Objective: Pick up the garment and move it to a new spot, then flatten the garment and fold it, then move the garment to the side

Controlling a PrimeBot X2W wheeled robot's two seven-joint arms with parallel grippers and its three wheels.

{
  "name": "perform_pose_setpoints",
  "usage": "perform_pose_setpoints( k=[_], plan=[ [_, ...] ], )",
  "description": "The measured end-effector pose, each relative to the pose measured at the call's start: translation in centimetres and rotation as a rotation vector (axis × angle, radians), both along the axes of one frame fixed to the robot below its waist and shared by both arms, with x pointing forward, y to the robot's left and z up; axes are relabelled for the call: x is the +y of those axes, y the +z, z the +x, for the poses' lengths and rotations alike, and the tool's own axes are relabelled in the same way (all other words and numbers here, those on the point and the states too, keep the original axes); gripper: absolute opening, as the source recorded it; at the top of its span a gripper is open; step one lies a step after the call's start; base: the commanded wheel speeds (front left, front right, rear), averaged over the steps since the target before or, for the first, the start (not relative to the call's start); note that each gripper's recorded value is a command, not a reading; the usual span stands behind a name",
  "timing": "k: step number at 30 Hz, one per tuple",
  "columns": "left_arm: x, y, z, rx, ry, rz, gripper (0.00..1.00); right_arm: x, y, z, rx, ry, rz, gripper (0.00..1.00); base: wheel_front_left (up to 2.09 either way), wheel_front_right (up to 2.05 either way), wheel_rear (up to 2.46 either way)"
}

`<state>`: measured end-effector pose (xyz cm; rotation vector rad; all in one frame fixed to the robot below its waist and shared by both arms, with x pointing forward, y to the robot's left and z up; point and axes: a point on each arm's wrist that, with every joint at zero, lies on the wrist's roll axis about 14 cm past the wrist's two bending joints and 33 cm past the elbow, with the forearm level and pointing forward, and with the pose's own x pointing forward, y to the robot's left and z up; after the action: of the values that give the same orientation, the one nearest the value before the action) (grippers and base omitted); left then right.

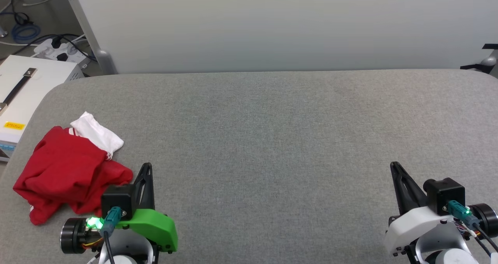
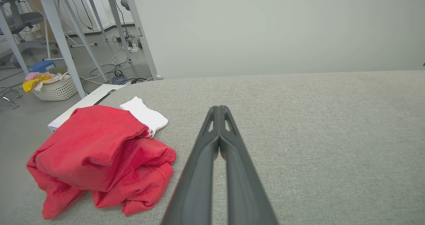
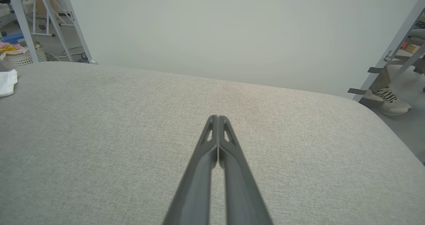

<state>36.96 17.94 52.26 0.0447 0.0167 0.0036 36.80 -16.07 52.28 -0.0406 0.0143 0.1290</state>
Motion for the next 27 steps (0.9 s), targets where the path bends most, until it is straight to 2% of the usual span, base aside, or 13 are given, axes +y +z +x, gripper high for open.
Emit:
perform_pose_setpoints(
  k=[14, 15, 27],
  plan=[
    [0.00, 0.00, 0.00, 0.000, 0.000, 0.000, 0.00, 0.00, 0.00, 0.00, 0.000, 0.000, 0.000, 0.00, 0.00, 0.00, 0.00],
    [-0.01, 0.00, 0.00, 0.000, 0.000, 0.000, 1.00, 0.00, 0.00, 0.00, 0.000, 0.000, 0.000, 1.00, 0.00, 0.00, 0.00],
    [0.08, 0.15, 0.00, -0.011, 0.008, 0.000, 1.00, -0.07, 0.17, 0.01, -0.009, -0.002, 0.010, 1.00, 0.00, 0.00, 0.00]
  ],
)
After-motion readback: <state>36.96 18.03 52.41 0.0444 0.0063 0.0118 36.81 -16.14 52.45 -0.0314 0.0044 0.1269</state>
